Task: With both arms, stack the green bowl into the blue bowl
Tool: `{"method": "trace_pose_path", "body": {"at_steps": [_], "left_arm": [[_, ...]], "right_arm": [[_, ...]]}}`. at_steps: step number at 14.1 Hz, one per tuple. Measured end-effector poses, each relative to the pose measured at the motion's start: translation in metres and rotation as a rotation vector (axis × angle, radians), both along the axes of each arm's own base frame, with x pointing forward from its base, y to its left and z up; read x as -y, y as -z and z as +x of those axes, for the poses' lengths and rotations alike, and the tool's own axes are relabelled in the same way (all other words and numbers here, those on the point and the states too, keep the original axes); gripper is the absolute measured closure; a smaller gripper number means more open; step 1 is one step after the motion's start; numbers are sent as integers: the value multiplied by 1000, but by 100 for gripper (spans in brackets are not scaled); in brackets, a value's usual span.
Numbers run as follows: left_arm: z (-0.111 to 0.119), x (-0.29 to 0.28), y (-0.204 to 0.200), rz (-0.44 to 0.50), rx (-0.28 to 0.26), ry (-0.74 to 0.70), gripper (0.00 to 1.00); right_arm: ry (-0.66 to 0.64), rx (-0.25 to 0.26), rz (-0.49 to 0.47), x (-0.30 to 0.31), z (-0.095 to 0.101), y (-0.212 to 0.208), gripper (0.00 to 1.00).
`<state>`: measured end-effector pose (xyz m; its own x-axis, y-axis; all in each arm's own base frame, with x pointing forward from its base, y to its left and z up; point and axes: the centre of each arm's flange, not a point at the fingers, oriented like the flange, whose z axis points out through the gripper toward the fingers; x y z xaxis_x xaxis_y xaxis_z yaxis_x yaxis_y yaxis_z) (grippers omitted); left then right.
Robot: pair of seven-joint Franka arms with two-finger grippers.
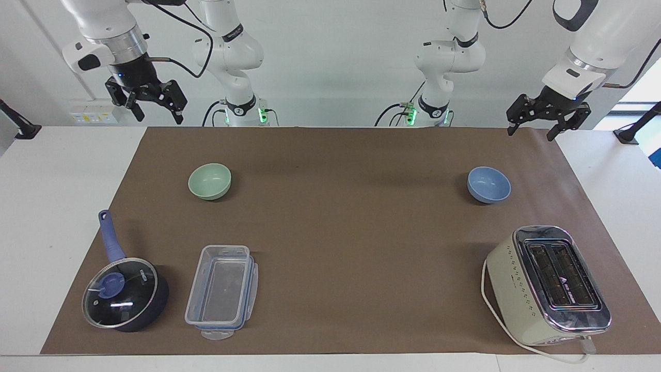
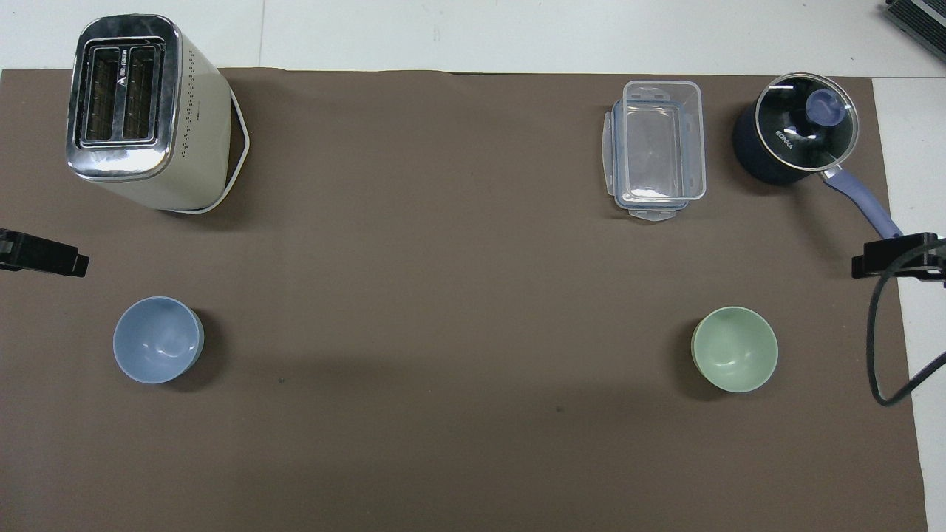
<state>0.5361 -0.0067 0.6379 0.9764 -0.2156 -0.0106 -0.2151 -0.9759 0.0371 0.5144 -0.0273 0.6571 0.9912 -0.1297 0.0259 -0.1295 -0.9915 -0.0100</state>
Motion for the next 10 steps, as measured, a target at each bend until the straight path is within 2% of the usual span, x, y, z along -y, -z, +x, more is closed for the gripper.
{"method": "trace_pose_path", "body": {"at_steps": [10], "left_arm": [[0,-7,5,0,-6,2,0]], "right_arm": [[0,0,0,0,0,0,0]]}}
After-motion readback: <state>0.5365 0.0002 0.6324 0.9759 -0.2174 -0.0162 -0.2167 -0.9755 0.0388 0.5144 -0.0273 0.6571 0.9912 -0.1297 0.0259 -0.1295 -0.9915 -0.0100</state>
